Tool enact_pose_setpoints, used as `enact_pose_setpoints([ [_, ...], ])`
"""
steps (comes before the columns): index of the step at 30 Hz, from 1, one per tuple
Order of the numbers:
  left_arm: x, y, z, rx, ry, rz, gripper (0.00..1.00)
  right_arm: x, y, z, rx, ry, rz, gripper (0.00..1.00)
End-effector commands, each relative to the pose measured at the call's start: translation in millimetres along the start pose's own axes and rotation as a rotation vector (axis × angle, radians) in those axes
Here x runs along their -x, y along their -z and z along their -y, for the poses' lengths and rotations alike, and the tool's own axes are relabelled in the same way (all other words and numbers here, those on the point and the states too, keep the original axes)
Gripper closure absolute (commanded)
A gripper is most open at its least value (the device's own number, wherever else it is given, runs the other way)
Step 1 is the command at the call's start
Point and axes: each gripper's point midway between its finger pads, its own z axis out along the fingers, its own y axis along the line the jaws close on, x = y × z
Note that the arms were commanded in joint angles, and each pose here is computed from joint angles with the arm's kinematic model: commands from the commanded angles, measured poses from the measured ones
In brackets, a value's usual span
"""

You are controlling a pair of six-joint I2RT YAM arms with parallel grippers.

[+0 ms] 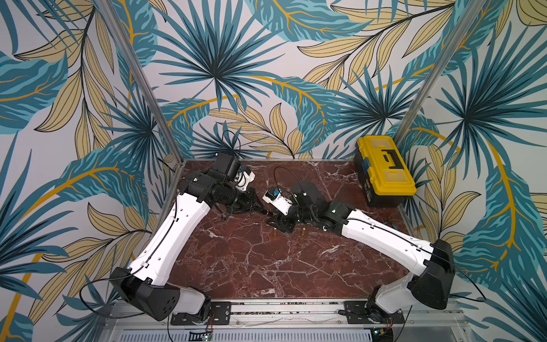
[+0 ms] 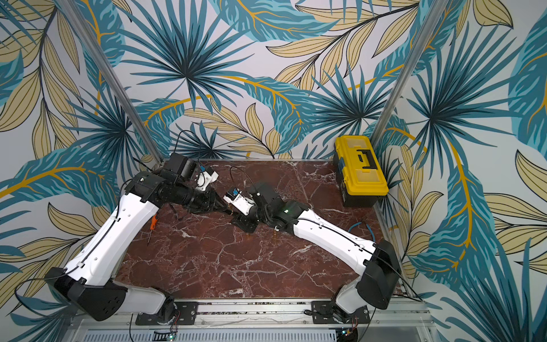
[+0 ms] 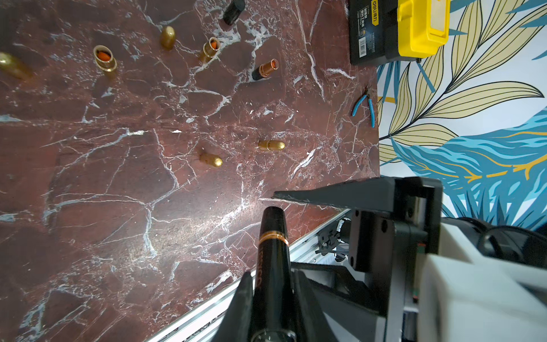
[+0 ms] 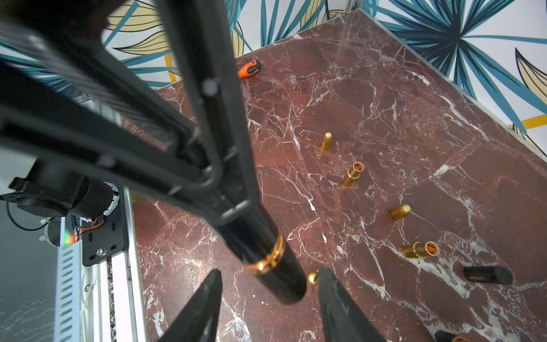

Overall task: Open the lipstick cap
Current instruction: Open the cover of the lipstick.

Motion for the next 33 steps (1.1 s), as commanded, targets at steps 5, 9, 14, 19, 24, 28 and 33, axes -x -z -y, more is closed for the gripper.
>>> enact_pose_setpoints([
  [5, -8.5, 6.5, 4.0, -0.036, 0.009, -0.019, 0.79, 5.5, -5.9, 7.1, -0.041, 0.036, 0.014, 0.55],
  [9, -6.9, 3.9, -0.5, -0.018, 0.006, -0.023, 0.79, 8.0, -3.7, 6.8, -0.043, 0.041, 0.02, 0.68],
  [14, -5.1, 0.9, -4.0, -0.014, 0.011, -0.034, 0.84, 7.3, -1.8, 5.5, -0.037, 0.044, 0.019, 0.79],
  [19, -1.1, 2.4, -8.8, -0.019, 0.025, -0.029, 0.86, 5.2, -0.5, 2.2, -0.024, 0.044, 0.013, 0.86],
  [24, -0.1, 1.9, -7.6, -0.04, 0.029, -0.04, 0.86, 5.8, 1.0, 0.8, -0.023, 0.042, 0.024, 0.9],
  [28, -0.8, 0.9, -6.0, -0.063, 0.03, -0.053, 0.86, 8.2, 2.4, 1.4, -0.027, 0.046, 0.034, 0.89],
  [33, -4.8, -3.6, -3.4, -0.094, 0.036, -0.085, 0.86, 12.0, 4.9, 4.0, -0.046, 0.044, 0.055, 0.67],
])
